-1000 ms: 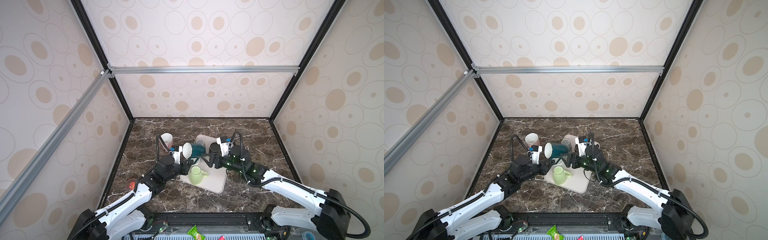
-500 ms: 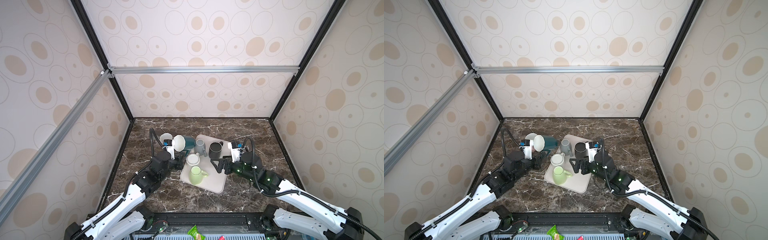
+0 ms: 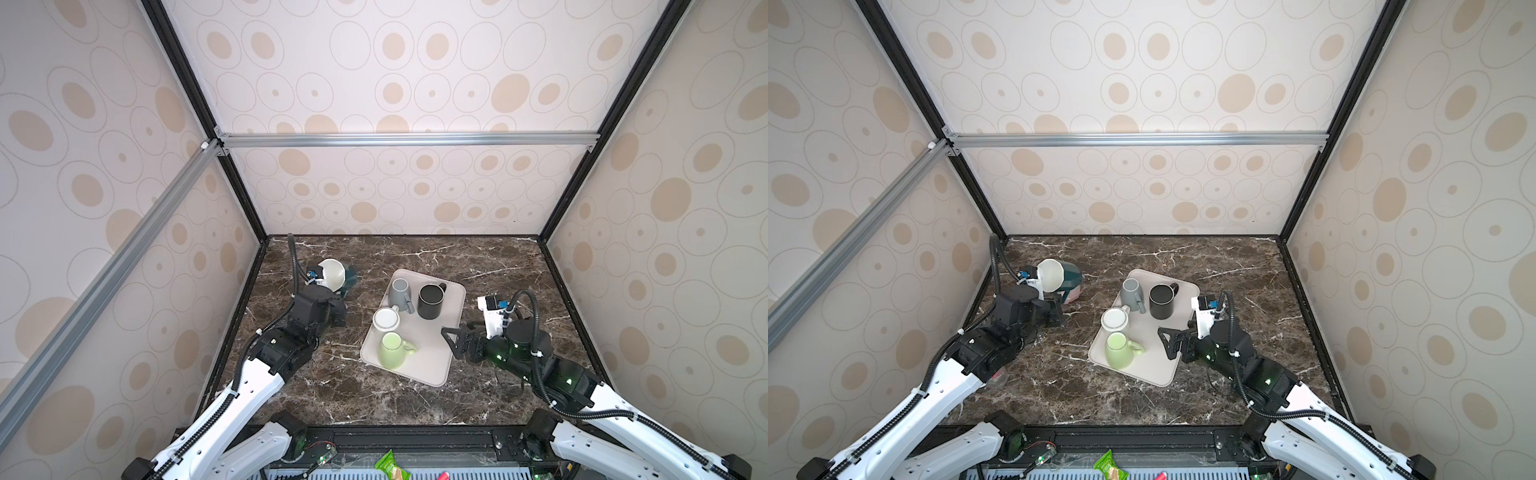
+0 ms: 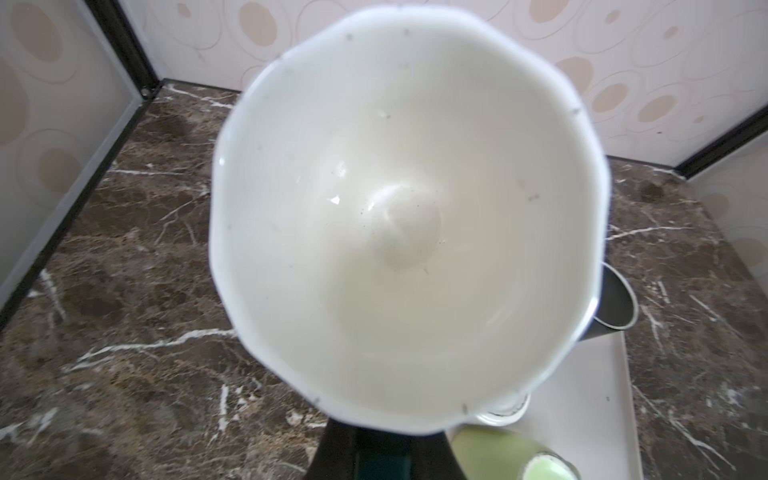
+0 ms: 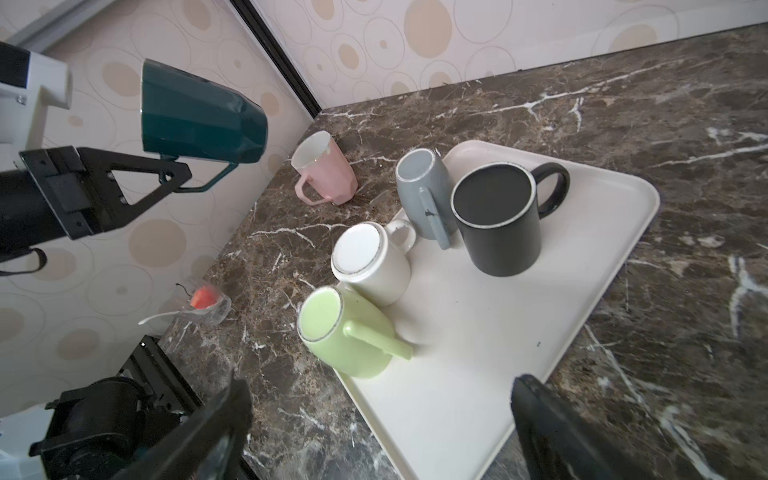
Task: Turn the mug right side up
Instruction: 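Lower the upright teal mug onto the table beside the pink mug with the left gripper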
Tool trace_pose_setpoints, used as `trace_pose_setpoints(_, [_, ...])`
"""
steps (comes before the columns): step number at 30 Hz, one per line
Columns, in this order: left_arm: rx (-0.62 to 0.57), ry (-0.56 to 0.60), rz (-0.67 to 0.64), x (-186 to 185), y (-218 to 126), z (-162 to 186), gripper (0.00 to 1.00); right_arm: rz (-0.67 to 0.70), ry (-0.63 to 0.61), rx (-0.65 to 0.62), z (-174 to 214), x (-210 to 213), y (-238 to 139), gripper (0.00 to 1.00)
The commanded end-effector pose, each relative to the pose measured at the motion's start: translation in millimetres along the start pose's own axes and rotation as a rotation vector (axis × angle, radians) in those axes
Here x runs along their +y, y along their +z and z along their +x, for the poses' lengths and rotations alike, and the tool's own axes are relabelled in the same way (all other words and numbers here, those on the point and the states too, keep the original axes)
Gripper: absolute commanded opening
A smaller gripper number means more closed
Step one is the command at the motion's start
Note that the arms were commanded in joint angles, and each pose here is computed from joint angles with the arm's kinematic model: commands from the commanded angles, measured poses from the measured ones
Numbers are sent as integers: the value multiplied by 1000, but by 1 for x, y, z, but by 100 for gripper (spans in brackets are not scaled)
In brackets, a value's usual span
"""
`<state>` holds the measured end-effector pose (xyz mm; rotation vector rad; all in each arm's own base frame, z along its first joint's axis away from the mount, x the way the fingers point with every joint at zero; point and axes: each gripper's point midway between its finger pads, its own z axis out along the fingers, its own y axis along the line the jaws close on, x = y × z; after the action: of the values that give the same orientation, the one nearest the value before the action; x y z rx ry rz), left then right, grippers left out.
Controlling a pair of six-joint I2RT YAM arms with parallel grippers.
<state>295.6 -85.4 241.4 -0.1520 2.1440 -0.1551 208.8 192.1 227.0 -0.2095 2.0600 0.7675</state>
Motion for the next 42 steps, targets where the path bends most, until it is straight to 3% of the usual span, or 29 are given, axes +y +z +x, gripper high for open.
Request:
trace_pose_setpoints(1, [-34, 0, -82, 21, -5, -23, 0, 47, -16, 46, 19, -14, -8, 100])
trace_pose_setpoints(18, [41, -76, -268, 83, 23, -8, 0, 116, -65, 26, 36, -42, -37, 100])
trace_pose_setpoints(26, [71, -96, -338, 110, 45, 3, 0, 102, -7, 45, 46, -43, -37, 100])
trace_pose_setpoints(42, [125, -123, -350, 120, 99, 13, 0, 96, 60, 20, 59, -53, -47, 100])
